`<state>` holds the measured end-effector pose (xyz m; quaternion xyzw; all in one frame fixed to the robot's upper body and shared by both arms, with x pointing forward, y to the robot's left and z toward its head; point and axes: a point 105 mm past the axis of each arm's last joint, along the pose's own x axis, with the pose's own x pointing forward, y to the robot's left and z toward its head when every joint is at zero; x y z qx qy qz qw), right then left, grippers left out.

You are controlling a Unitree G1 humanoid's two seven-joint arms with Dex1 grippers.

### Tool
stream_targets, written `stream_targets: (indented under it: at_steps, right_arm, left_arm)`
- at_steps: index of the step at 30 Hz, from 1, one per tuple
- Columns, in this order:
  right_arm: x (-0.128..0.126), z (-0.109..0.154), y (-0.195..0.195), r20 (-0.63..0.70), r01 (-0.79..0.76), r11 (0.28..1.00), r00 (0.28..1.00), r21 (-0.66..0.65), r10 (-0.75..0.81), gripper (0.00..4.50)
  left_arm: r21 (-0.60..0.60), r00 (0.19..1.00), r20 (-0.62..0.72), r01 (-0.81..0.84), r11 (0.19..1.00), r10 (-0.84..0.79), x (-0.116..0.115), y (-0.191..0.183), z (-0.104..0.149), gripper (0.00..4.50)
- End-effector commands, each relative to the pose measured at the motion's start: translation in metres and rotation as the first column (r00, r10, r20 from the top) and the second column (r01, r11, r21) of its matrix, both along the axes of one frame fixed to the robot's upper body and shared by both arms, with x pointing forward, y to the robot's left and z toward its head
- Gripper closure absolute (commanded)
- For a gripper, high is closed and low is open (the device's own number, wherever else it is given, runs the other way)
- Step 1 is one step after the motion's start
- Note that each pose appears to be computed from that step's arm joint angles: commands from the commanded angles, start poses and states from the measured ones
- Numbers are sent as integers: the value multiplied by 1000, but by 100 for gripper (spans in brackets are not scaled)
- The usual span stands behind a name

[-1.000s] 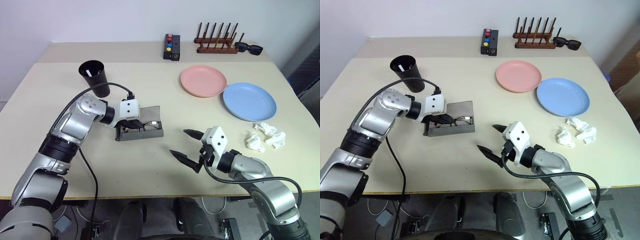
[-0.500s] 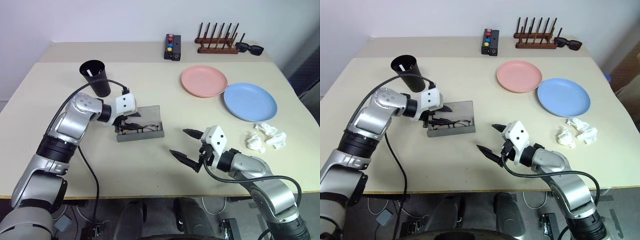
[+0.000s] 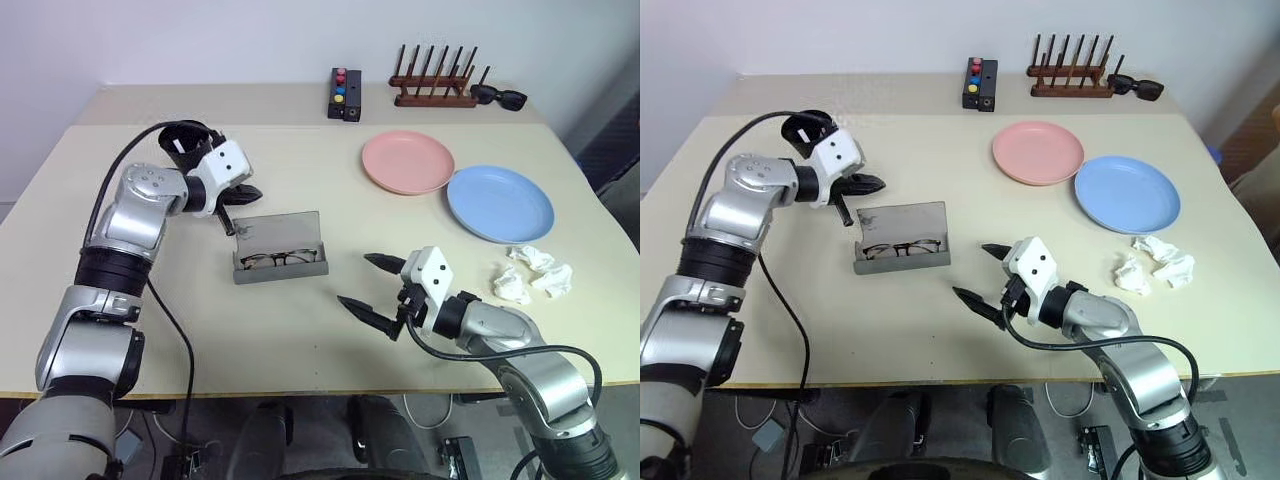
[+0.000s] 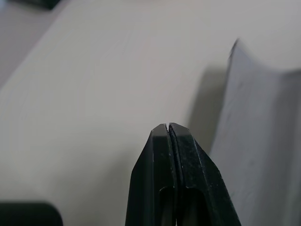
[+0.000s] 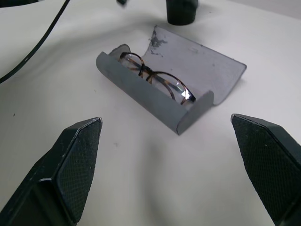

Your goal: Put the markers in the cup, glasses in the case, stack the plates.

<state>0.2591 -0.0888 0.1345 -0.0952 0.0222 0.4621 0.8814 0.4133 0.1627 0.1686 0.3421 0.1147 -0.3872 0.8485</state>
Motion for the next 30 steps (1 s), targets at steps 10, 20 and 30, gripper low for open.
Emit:
stream_targets:
  at_steps: [10, 20, 30]
  right_arm:
    - [-8, 9, 4, 38, -20, 1000, 999, 12, 20, 0]
    - [-6, 8, 3, 32, -23, 1000, 999, 11, 23, 0]
    - [-6, 8, 4, 31, -25, 1000, 999, 13, 25, 0]
  left_arm:
    - [-90, 972, -121, 192, 977, -202, -37, -19, -8, 448]
    - [-218, 980, -97, 150, 964, -174, -46, -15, 9, 448]
    - [-32, 975, -176, 133, 991, -136, -42, -4, -29, 448]
